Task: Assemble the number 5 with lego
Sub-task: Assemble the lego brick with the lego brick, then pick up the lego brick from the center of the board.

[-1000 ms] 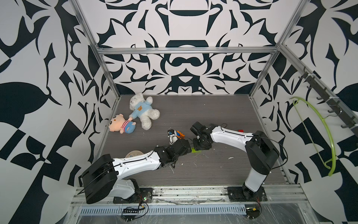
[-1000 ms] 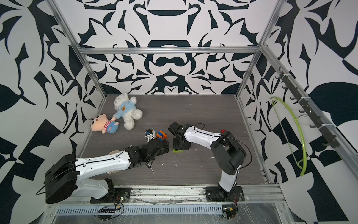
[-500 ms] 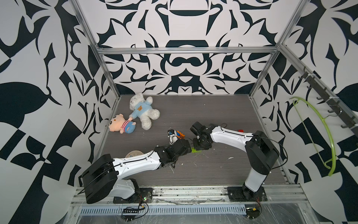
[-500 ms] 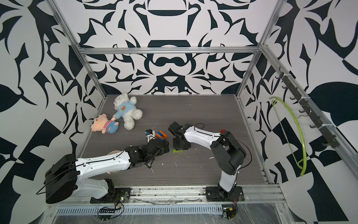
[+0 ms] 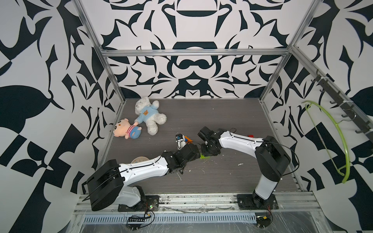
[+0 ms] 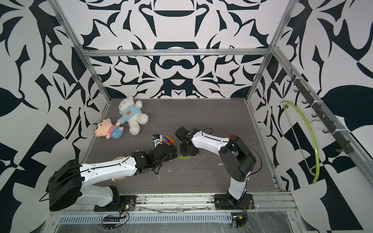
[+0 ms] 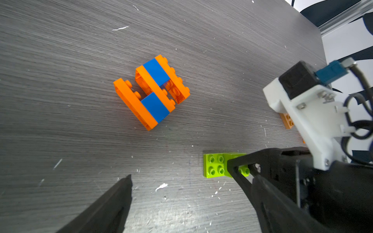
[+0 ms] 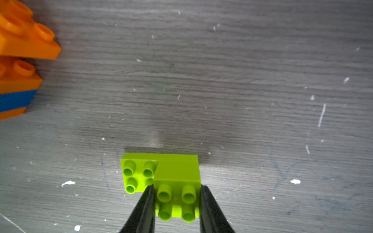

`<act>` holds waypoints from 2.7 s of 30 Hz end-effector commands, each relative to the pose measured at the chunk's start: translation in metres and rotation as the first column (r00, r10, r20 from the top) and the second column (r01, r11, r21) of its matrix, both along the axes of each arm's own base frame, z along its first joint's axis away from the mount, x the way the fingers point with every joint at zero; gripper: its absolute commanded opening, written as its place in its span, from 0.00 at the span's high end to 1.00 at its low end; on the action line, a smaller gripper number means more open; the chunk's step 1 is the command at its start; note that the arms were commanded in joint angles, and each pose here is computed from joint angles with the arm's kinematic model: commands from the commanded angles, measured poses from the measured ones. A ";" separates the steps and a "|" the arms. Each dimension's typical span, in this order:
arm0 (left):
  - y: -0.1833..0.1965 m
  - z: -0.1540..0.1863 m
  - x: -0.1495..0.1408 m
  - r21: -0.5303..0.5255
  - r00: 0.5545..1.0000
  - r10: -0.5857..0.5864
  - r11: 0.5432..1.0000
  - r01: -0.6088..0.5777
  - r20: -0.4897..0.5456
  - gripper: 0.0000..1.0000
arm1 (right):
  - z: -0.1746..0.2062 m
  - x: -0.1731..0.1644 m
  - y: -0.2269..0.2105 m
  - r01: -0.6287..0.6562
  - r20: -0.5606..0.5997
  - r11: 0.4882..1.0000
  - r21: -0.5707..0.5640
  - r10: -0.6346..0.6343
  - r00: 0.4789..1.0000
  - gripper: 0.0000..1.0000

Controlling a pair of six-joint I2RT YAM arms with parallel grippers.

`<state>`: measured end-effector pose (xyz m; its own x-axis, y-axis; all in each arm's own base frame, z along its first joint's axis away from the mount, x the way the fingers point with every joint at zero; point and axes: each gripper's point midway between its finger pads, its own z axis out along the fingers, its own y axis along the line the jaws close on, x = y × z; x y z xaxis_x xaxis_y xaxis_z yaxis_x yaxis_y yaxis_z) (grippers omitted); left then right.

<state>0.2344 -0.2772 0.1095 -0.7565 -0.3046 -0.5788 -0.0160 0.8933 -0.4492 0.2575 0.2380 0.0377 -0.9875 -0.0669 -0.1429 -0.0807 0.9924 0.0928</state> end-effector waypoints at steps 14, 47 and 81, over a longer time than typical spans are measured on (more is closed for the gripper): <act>-0.019 0.016 0.006 -0.007 0.998 -0.058 0.998 0.058 0.023 0.01 | 0.042 0.002 -0.016 0.018 0.109 1.000 -0.008 -0.017 0.994 0.44; -0.153 0.013 0.015 -0.028 0.887 -0.459 0.889 0.458 -0.054 0.01 | 0.021 0.070 -0.159 0.435 0.079 0.892 0.122 -0.445 0.892 0.12; -0.171 0.011 0.027 -0.071 0.891 -0.449 0.893 0.445 -0.066 0.01 | -0.025 0.106 -0.160 0.372 -0.013 0.928 0.023 -0.372 0.928 0.18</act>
